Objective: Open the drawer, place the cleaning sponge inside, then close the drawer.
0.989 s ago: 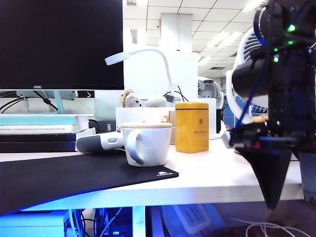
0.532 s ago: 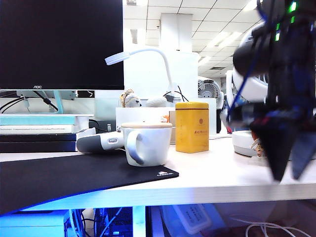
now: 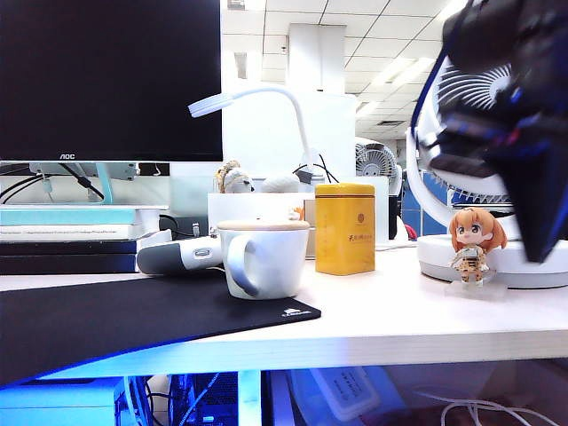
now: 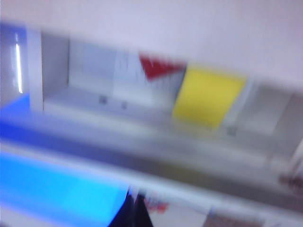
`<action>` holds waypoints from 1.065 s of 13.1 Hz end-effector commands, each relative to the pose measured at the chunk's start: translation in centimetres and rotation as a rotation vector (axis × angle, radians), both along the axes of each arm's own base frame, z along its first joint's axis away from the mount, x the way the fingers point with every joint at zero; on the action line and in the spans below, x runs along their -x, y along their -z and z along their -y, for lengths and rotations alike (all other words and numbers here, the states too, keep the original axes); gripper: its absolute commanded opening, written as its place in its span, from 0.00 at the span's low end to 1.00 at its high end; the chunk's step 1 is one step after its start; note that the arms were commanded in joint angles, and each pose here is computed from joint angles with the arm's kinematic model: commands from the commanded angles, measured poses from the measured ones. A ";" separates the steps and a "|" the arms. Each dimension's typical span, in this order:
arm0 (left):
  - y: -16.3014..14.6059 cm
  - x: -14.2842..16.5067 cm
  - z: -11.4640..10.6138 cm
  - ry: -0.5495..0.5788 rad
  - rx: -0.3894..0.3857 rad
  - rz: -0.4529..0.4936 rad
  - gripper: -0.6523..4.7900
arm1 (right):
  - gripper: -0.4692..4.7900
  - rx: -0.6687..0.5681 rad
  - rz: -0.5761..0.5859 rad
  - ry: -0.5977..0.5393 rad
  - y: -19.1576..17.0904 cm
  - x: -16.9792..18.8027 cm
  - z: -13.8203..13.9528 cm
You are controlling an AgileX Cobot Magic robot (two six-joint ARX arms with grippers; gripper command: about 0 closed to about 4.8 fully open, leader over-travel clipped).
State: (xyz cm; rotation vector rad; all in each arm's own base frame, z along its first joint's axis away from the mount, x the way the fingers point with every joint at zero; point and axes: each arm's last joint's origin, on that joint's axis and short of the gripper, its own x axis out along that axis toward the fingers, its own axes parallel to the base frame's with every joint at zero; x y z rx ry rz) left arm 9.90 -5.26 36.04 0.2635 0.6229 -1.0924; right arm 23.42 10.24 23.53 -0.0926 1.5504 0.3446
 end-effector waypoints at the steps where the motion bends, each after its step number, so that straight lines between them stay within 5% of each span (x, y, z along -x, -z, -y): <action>1: -0.3 -0.2 0.1 0.006 0.016 0.039 0.11 | 0.08 0.029 -0.089 -0.026 -0.1 1.3 -0.5; 9: -0.5 -0.3 0.1 0.002 0.027 0.059 0.11 | 0.08 0.010 -0.178 -0.178 4.8 5.9 -4.6; 14: -0.6 -0.4 0.1 0.002 0.030 0.066 0.11 | 0.08 0.043 -0.195 -0.163 8.2 7.7 -4.0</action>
